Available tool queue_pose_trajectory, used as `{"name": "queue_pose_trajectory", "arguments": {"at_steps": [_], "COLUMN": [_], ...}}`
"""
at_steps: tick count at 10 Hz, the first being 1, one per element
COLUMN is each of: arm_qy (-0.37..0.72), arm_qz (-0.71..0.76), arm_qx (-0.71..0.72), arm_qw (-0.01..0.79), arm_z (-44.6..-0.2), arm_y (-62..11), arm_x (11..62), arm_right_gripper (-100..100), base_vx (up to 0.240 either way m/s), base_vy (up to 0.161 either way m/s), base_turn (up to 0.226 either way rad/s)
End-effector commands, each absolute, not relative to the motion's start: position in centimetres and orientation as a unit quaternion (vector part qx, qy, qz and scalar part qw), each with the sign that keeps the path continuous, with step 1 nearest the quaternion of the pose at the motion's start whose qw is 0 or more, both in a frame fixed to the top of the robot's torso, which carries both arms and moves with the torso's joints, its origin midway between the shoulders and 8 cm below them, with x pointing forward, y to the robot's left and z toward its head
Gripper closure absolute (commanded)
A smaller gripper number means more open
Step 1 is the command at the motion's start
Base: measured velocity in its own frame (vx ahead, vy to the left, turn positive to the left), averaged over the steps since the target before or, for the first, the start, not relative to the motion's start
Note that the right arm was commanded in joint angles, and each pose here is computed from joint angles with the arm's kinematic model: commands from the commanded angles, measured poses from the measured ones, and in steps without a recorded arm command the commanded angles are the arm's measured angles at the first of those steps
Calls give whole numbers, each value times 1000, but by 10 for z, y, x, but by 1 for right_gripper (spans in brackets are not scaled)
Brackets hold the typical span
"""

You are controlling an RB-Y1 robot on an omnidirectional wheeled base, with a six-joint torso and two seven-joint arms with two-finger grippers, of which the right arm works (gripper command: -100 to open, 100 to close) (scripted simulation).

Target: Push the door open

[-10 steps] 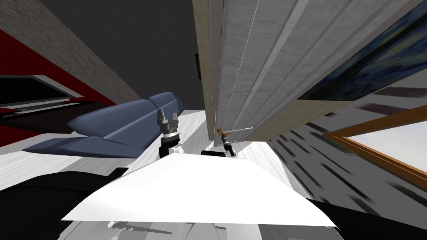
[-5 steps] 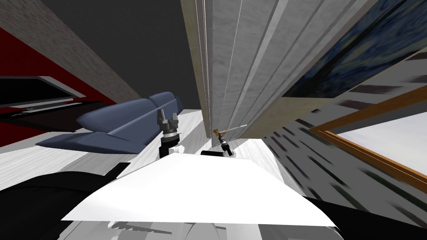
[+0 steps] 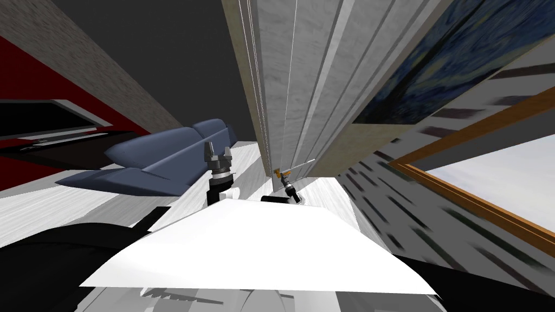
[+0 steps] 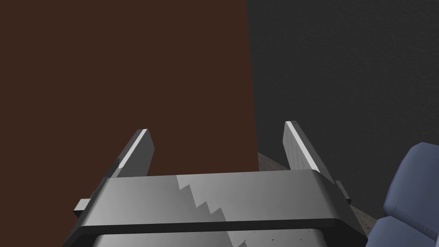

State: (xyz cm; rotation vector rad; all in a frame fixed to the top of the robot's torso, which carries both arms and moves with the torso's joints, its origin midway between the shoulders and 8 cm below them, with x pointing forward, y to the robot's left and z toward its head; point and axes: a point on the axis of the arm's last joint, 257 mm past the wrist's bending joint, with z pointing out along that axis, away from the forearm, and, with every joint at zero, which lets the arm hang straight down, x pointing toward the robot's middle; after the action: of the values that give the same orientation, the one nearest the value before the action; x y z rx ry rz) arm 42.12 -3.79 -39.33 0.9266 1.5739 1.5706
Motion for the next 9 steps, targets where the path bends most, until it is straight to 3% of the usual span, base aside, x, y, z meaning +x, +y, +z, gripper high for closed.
{"name": "queue_pose_trajectory", "arguments": {"at_steps": [1,4,9], "arm_qy": [616,621,626], "arm_qz": [615,619,611], "arm_qx": [348,341,340], "arm_qw": [348,340,346], "arm_z": [-393,-393,-398], "arm_y": [-25,-13,-23], "arm_x": [416,412,417], "arm_right_gripper": [100,100,100], "base_vx": [-107,-99,-54], "base_vy": [-176,-157,-160], "base_turn": [8,16,142]}}
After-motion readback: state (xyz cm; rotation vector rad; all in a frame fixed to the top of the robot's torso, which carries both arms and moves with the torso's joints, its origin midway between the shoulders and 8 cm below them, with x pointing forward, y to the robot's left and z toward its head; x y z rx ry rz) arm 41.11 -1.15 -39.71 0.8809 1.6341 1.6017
